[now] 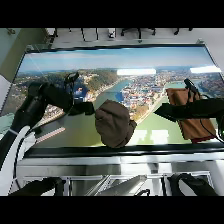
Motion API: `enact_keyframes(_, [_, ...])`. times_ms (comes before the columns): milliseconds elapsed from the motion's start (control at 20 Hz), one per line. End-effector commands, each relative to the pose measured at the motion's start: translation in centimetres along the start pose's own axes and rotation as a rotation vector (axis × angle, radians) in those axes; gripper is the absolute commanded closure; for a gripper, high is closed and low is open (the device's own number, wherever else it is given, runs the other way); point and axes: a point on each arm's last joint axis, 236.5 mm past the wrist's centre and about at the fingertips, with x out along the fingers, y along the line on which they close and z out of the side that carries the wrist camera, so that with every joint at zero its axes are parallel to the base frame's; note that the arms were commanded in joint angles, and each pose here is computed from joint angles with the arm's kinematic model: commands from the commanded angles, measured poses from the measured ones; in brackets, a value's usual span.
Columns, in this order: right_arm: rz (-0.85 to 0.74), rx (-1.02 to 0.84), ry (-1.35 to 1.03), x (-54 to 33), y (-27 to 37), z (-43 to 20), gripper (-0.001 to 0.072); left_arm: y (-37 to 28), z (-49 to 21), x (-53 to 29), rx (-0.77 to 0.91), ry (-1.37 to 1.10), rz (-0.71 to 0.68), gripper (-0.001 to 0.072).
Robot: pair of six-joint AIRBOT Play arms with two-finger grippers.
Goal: Fold the shirts.
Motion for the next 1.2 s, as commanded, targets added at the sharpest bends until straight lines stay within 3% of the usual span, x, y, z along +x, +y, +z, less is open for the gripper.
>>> enact_keyframes(0, [-0.011, 0.063, 0.082, 2.1, -2.4, 0.1, 0.0326, 1.3, -8.1, 4.0, -0.091, 0.085, -0.056, 0.0074])
enact_keyframes(150, [0.054, 0.130, 0.208, 6.6, -2.8, -0.9, 0.0326, -0.2, -10.7, 9.0, -0.257, -0.029, -0.192, 0.0075])
enact_keyframes(350, [0.025, 0.127, 0.308, 12.9, -3.6, -2.9, 0.0326, -0.2, -8.7, 11.0, -0.293, -0.158, -0.195, 0.0075])
enact_keyframes(550, [0.002, 0.093, 0.350, 17.1, -2.7, -5.1, 0.0326, -0.3, -7.0, 13.9, -0.272, -0.106, -0.158, 0.0076])
enact_keyframes(600, [0.003, 0.092, 0.364, 17.6, -2.4, -5.6, 0.0326, -0.3, -6.6, 14.7, -0.277, -0.091, -0.151, 0.0110])
enact_keyframes(700, [0.010, 0.097, 0.377, 18.3, -2.0, -6.2, 0.0326, -0.5, -5.8, 15.9, -0.279, -0.065, -0.144, 0.0305])
enact_keyframes(750, [0.013, 0.098, 0.379, 18.5, -1.8, -6.3, 0.0326, -0.7, -5.4, 16.2, -0.277, -0.058, -0.144, 0.0351])
enact_keyframes(850, [0.030, 0.105, 0.371, 18.8, -1.1, -6.3, 0.0329, -1.2, -4.3, 16.1, -0.267, -0.064, -0.154, 0.0354])
enact_keyframes(900, [0.038, 0.109, 0.363, 18.9, -0.7, -6.2, 0.0401, -1.5, -3.8, 15.8, -0.259, -0.077, -0.160, 0.0490])
enact_keyframes(950, [0.040, 0.106, 0.356, 19.1, -0.4, -6.2, 0.0556, -1.8, -3.2, 15.5, -0.243, -0.089, -0.167, 0.0688])
enact_keyframes(1000, [0.045, 0.094, 0.352, 19.2, -0.2, -6.2, 0.0695, -2.1, -2.8, 15.2, -0.226, -0.098, -0.172, 0.0689])
enact_keyframes(1150, [0.083, 0.036, 0.349, 18.8, 1.4, -5.7, 0.0691, -3.3, -1.6, 13.2, -0.199, -0.137, -0.201, 0.0690])
